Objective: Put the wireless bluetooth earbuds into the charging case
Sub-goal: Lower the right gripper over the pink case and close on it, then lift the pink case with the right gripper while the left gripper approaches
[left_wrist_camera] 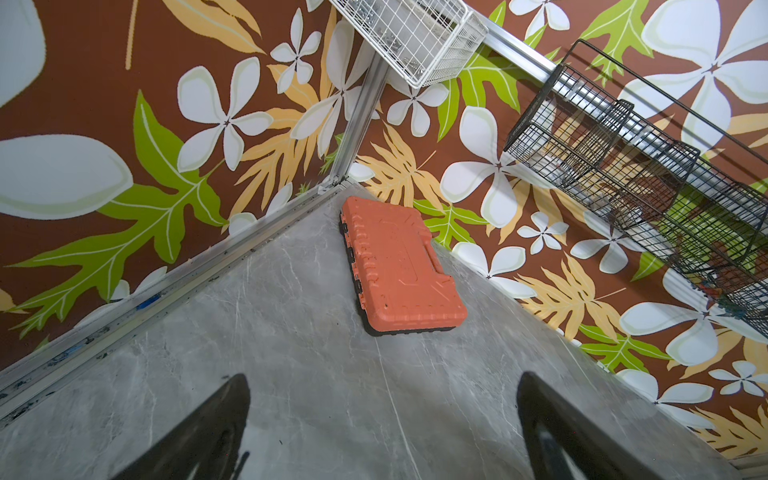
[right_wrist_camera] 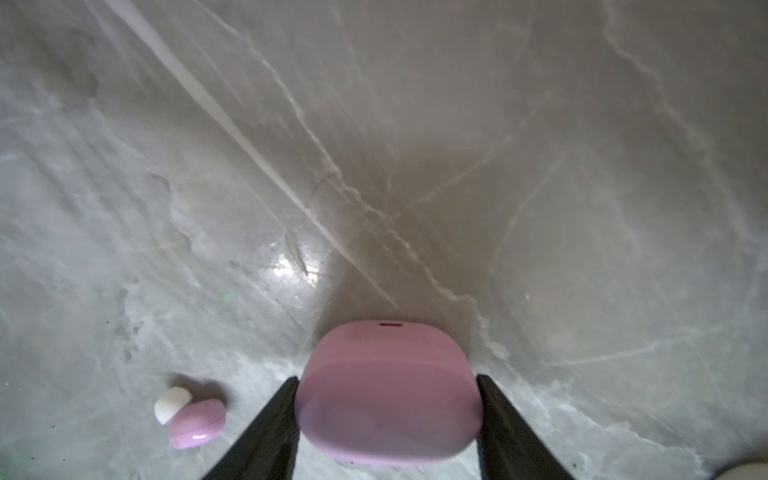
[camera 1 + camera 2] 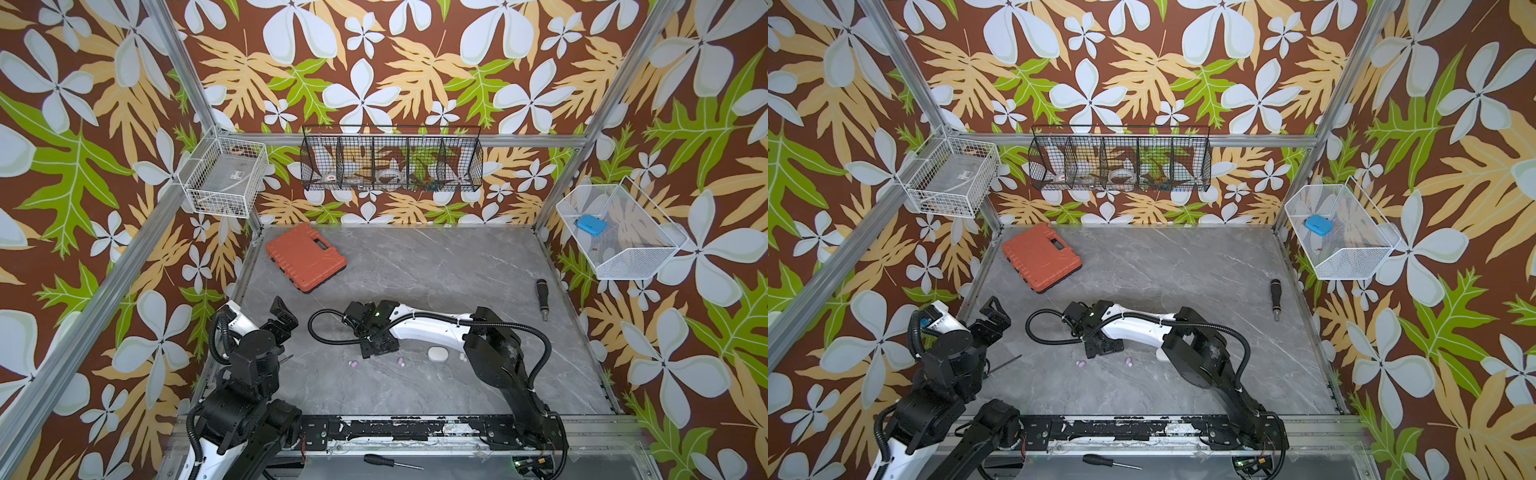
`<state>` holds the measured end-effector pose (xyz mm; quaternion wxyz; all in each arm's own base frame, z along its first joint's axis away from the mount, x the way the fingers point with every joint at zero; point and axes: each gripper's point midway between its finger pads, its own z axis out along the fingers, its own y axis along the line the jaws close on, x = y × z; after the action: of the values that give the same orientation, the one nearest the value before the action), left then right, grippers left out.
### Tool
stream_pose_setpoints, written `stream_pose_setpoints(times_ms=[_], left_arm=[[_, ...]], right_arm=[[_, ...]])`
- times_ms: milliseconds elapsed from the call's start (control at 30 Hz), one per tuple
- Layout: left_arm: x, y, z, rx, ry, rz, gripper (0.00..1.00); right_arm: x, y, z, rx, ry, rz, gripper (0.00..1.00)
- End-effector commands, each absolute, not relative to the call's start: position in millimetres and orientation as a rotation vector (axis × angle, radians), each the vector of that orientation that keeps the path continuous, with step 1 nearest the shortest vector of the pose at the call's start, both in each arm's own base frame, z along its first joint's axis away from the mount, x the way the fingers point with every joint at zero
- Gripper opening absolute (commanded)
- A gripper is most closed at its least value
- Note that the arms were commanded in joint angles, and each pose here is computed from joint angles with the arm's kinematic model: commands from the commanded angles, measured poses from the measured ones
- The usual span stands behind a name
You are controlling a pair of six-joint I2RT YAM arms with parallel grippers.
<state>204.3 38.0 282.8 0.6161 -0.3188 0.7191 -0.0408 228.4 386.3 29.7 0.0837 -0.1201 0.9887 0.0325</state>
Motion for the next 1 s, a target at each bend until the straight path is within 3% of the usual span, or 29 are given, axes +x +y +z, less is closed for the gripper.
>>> stream_pose_setpoints(times_ms=[0,300,633,833,967], left_arm=[[205.6,38.7,285.5,-0.738,1.643,-0.093,1.0],[215.7,21.9,282.5,-0.638,1.676,-0.143,1.0],[235.3,-57.5,266.4,-0.129,1.747,-0.351,1.0],[226.4,-104.9,259.4,0.303,1.722,-0.361,1.0],[222.7,-113.8,260.6,0.423,1.672,-0.329,1.0]], right_arm=[[227.5,384.9,31.8,-0.347,2.95,0.095,0.61],[230.6,384.8,50.1,-0.34,2.898,0.155,0.58],[232.7,365.5,84.6,-0.326,2.807,0.183,0.57],[230.4,348.7,106.4,-0.305,2.767,0.216,0.56],[229.4,338.3,121.2,-0.298,2.737,0.233,0.55]])
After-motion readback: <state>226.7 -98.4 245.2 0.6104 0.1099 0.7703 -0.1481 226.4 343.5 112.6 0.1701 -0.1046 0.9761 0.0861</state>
